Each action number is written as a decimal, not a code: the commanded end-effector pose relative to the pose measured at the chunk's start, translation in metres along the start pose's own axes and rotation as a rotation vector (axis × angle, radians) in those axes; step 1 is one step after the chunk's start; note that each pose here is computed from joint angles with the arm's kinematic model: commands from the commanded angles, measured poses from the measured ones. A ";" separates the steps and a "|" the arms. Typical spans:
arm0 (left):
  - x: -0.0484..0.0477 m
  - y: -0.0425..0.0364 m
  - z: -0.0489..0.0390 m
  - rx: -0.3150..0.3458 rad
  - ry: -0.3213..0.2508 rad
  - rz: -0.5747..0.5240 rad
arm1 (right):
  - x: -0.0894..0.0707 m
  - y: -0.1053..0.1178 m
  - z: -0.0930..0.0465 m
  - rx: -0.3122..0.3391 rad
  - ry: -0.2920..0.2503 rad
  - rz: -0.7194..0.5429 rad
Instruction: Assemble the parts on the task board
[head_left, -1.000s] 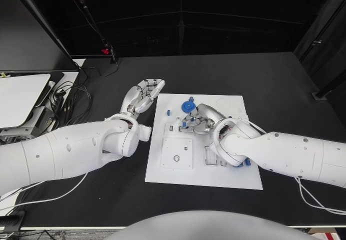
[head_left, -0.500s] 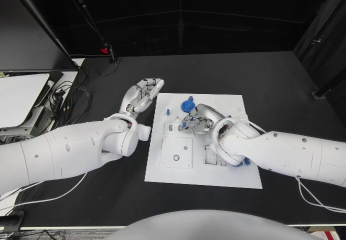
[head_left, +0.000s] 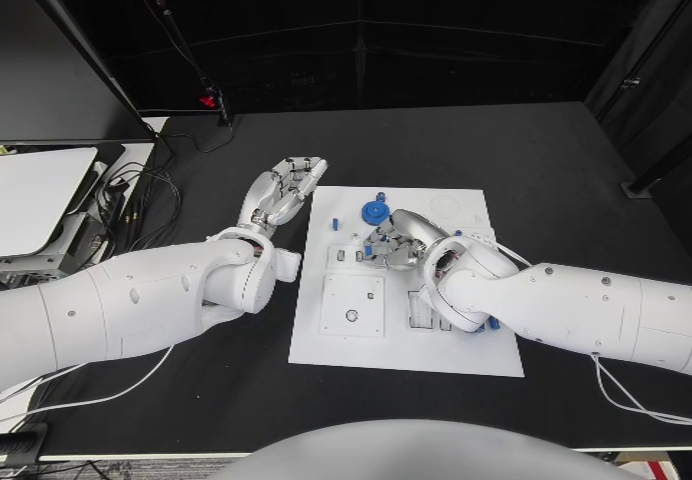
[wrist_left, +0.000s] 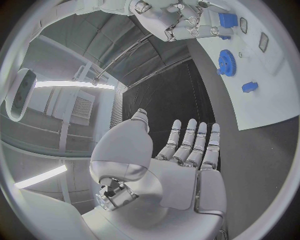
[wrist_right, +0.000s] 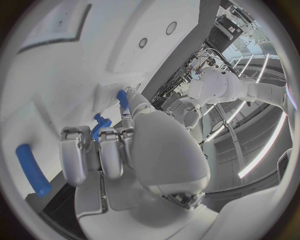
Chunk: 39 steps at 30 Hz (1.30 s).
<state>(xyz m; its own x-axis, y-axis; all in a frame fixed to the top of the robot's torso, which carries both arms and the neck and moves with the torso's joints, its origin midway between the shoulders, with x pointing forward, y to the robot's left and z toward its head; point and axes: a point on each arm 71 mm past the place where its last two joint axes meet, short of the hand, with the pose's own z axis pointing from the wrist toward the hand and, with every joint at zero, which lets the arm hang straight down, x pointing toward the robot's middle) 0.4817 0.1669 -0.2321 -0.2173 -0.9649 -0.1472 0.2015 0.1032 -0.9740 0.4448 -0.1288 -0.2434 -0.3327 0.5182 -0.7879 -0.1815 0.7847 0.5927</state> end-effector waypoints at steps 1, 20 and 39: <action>0.0004 -0.0166 -0.0013 0.227 0.007 0.000 | 0.000 0.001 0.000 -0.007 0.000 -0.007; 0.0001 -0.0147 -0.0017 0.222 0.008 0.000 | -0.002 0.002 -0.001 -0.036 -0.026 0.000; -0.0056 -0.0182 -0.0026 0.185 0.104 0.092 | -0.060 0.006 -0.030 -0.216 -0.240 0.259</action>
<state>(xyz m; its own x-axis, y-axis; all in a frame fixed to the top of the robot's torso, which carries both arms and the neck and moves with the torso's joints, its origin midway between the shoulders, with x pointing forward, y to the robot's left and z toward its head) 0.4807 0.1775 -0.2258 -0.2334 -0.9534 -0.1911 0.2440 0.1328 -0.9606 0.4364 -0.1637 -0.1958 -0.1858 0.6773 -0.7118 -0.3050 0.6489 0.6971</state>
